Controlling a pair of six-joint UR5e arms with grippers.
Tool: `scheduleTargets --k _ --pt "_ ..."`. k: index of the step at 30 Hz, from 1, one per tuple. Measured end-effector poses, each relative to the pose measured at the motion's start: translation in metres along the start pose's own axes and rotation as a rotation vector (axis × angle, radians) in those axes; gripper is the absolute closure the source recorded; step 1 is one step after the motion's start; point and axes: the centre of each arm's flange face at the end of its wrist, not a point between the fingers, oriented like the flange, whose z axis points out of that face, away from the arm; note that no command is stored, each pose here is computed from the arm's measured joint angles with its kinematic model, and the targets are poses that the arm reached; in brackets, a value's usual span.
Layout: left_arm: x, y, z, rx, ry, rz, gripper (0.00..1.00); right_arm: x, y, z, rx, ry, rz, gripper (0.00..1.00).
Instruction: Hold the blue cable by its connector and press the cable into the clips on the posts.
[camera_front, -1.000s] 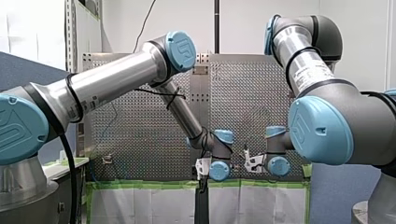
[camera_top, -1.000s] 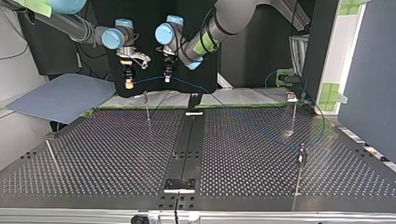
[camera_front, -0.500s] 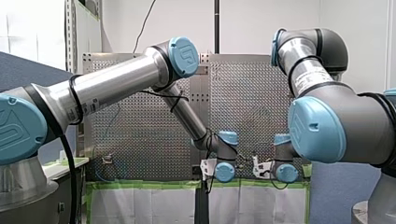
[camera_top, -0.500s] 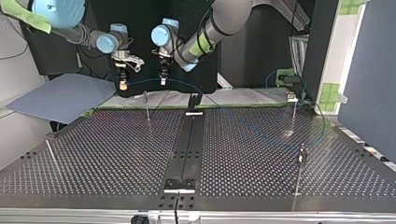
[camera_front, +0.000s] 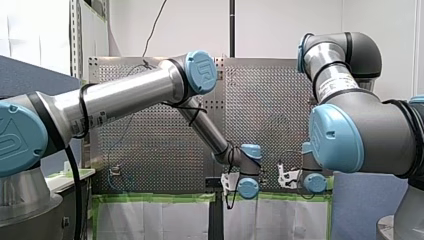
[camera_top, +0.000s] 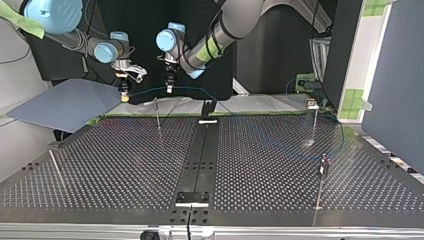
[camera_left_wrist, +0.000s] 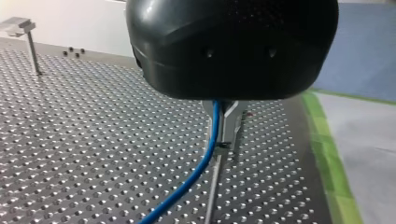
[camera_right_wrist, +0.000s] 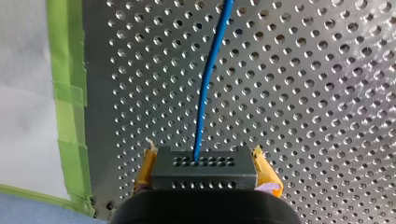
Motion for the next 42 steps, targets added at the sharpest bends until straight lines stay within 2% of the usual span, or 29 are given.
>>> scheduleTargets --k 5,10,15,18,25,31,36,42 --pt "0.001 -0.001 0.007 -0.002 -0.013 -0.012 1.00 0.002 0.008 0.005 -0.012 0.005 0.003 1.00" --pt "0.019 -0.002 0.011 -0.001 0.006 -0.012 1.00 0.002 0.014 0.008 -0.022 0.006 0.008 1.00" --pt "0.021 -0.006 0.020 0.003 -0.009 -0.035 1.00 -0.004 0.020 0.009 -0.031 -0.002 0.016 1.00" --pt "0.021 -0.006 0.023 0.001 -0.013 -0.039 1.00 -0.013 0.021 0.011 -0.033 -0.014 0.017 1.00" --pt "0.020 -0.003 0.026 -0.005 -0.016 -0.038 1.00 -0.039 0.022 0.019 -0.030 -0.069 0.016 1.00" --pt "0.027 0.000 0.029 -0.010 -0.014 -0.028 1.00 -0.043 0.025 0.024 -0.028 -0.106 0.022 1.00" --pt "0.046 0.003 0.028 -0.007 0.005 -0.031 1.00 -0.044 0.030 0.026 -0.035 -0.116 0.024 1.00" --pt "0.048 0.007 0.032 -0.004 0.001 -0.050 1.00 -0.042 0.040 0.030 -0.043 -0.114 0.024 1.00"
